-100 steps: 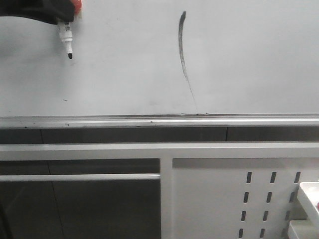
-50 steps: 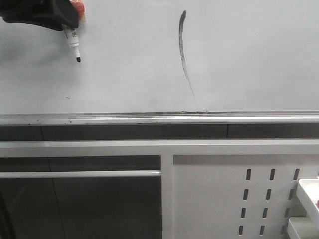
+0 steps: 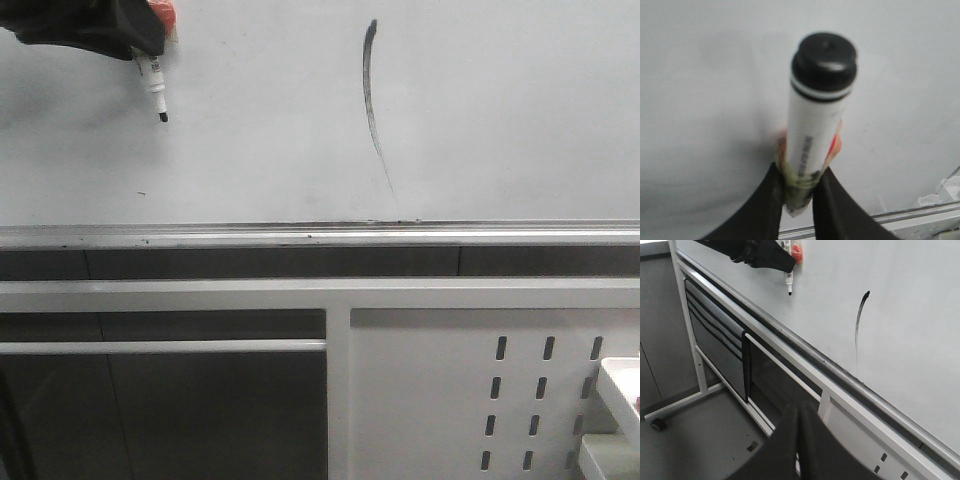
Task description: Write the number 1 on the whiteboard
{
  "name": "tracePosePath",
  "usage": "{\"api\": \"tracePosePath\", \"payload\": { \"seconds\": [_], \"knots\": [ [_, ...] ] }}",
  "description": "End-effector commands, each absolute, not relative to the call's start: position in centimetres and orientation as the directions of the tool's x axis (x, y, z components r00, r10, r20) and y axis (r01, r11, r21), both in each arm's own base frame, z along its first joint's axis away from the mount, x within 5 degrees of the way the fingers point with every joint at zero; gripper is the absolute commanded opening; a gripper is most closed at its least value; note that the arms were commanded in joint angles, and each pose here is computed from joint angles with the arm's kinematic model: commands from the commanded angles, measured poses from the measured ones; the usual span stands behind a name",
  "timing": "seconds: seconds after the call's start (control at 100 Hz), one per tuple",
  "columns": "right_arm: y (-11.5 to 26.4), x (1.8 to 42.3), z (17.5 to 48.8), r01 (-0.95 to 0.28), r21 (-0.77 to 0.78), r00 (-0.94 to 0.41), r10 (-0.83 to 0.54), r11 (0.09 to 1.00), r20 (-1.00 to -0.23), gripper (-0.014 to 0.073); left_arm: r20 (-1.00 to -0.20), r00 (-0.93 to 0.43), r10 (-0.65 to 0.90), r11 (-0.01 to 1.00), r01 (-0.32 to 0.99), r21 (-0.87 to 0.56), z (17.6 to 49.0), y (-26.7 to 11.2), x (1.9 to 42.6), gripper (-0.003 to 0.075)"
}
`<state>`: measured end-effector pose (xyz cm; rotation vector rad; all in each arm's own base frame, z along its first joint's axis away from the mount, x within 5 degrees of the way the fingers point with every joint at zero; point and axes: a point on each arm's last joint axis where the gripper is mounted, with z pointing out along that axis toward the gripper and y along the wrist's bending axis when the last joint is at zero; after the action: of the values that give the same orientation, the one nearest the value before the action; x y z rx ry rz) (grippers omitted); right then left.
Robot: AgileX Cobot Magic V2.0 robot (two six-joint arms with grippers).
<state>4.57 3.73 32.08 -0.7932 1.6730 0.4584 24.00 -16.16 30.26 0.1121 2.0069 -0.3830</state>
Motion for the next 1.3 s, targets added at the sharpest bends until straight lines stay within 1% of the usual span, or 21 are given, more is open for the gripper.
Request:
{"api": "tracePosePath", "payload": {
  "seconds": [0.0, 0.08, 0.25, 0.32, 0.37, 0.64, 0.85, 1.06, 1.18, 1.23, 1.29],
  "knots": [
    [3.9, 4.6, 33.4, -0.71, -0.122, -0.031, -0.205, 0.693, -0.978, -0.0048, -0.922, -0.379, -0.074, 0.968, 0.195, -0.158, 31.7, -15.2, 25.0, -0.0001],
    [3.9, 4.6, 33.4, -0.71, -0.122, -0.031, -0.205, 0.693, -0.978, -0.0048, -0.923, -0.379, -0.07, 0.962, 0.217, -0.163, 31.7, -15.4, 25.0, 0.0065],
    [3.9, 4.6, 33.4, -0.71, -0.122, -0.031, -0.205, 0.693, -0.978, -0.0048, -0.923, -0.378, -0.068, 0.962, 0.221, -0.161, 31.7, -15.4, 25.0, 0.0296],
    [3.9, 4.6, 33.4, -0.711, -0.122, -0.028, -0.202, 0.693, -0.979, -0.0048, -0.923, -0.378, -0.068, 0.962, 0.221, -0.161, 31.7, -15.4, 25.0, 0.0365],
    [3.9, 4.6, 33.5, -0.711, -0.122, -0.025, -0.199, 0.692, -0.98, -0.0048, -0.923, -0.378, -0.068, 0.962, 0.221, -0.161, 31.7, -15.4, 25.0, 0.0391],
    [3.9, 4.6, 33.5, -0.712, -0.122, -0.024, -0.197, 0.692, -0.98, -0.0048, -0.925, -0.375, -0.07, 0.964, 0.215, -0.16, 31.8, -15.3, 24.9, 0.04],
    [3.9, 4.6, 33.5, -0.712, -0.122, -0.024, -0.197, 0.692, -0.98, -0.0048, -0.934, -0.344, -0.093, 0.96, 0.218, -0.176, 33.0, -14.8, 24.3, 0.0412],
    [3.9, 4.6, 33.5, -0.712, -0.122, -0.019, -0.193, 0.691, -0.981, -0.0048, -0.954, -0.248, -0.168, 0.944, 0.239, -0.228, 36.5, -13.0, 22.0, 0.0412],
    [4.0, 4.6, 33.7, -0.714, -0.122, -0.009, -0.183, 0.689, -0.983, -0.0049, -0.968, -0.153, -0.2, 0.933, 0.271, -0.236, 39.2, -11.3, 19.7, 0.0409],
    [4.0, 4.6, 33.8, -0.715, -0.121, -0.001, -0.175, 0.688, -0.985, -0.0049, -0.972, -0.115, -0.206, 0.931, 0.282, -0.231, 40.1, -10.4, 18.5, 0.0392],
    [4.0, 4.6, 33.9, -0.714, -0.13, 0.018, -0.167, 0.688, -0.986, -0.0049, -0.976, -0.072, -0.205, 0.931, 0.292, -0.217, 40.7, -9.4, 17.2, 0.0337]
  ]
}}
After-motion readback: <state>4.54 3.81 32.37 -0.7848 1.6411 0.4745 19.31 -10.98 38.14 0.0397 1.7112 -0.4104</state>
